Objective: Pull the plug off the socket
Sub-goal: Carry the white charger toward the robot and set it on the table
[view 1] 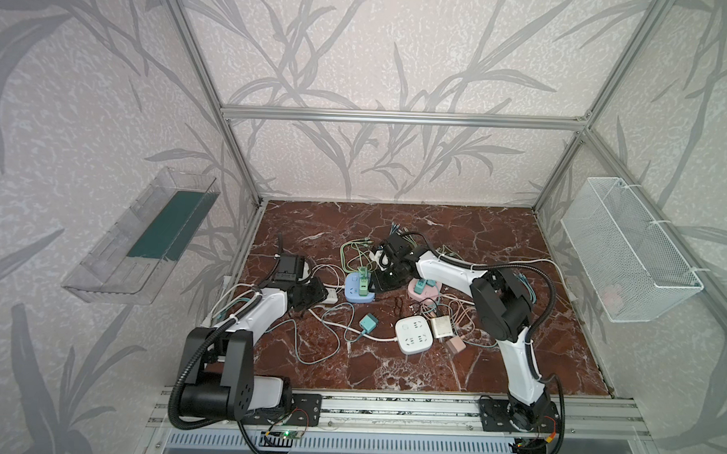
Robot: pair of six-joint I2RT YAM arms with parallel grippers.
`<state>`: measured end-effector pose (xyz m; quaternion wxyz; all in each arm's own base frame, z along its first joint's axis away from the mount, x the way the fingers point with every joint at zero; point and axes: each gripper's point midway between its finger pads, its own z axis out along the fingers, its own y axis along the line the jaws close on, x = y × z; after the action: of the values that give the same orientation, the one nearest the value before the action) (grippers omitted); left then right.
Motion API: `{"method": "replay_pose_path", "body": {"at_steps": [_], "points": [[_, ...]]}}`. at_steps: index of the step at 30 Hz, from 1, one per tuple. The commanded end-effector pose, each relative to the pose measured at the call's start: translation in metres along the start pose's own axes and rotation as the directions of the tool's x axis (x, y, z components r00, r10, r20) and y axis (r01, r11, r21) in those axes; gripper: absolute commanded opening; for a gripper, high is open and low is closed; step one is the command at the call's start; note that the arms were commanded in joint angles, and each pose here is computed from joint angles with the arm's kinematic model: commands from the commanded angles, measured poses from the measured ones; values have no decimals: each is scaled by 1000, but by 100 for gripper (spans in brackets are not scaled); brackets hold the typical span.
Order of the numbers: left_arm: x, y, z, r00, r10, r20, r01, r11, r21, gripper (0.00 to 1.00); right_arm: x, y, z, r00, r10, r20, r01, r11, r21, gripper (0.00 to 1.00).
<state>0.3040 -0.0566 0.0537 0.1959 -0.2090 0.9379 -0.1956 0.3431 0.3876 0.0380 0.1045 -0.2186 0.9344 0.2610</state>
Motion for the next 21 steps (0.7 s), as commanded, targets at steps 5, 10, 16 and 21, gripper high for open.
{"method": "replay_pose_path", "body": {"at_steps": [5, 10, 16, 21], "points": [[-1, 14, -7, 999, -20, -27, 17, 995, -103, 48, 40, -22, 22, 992, 43, -121, -33, 996, 77, 44], [0, 21, -11, 999, -44, -23, 40, 988, -149, 55, 41, -21, 21, 992, 40, -122, -31, 997, 74, 44], [3, 38, -22, 997, -71, -21, 63, 966, -252, 62, 42, -21, 21, 992, 38, -123, -29, 997, 69, 44], [2, 40, -31, 998, -68, -9, 63, 959, -275, 64, 42, -20, 21, 992, 38, -123, -31, 998, 62, 44]]}}
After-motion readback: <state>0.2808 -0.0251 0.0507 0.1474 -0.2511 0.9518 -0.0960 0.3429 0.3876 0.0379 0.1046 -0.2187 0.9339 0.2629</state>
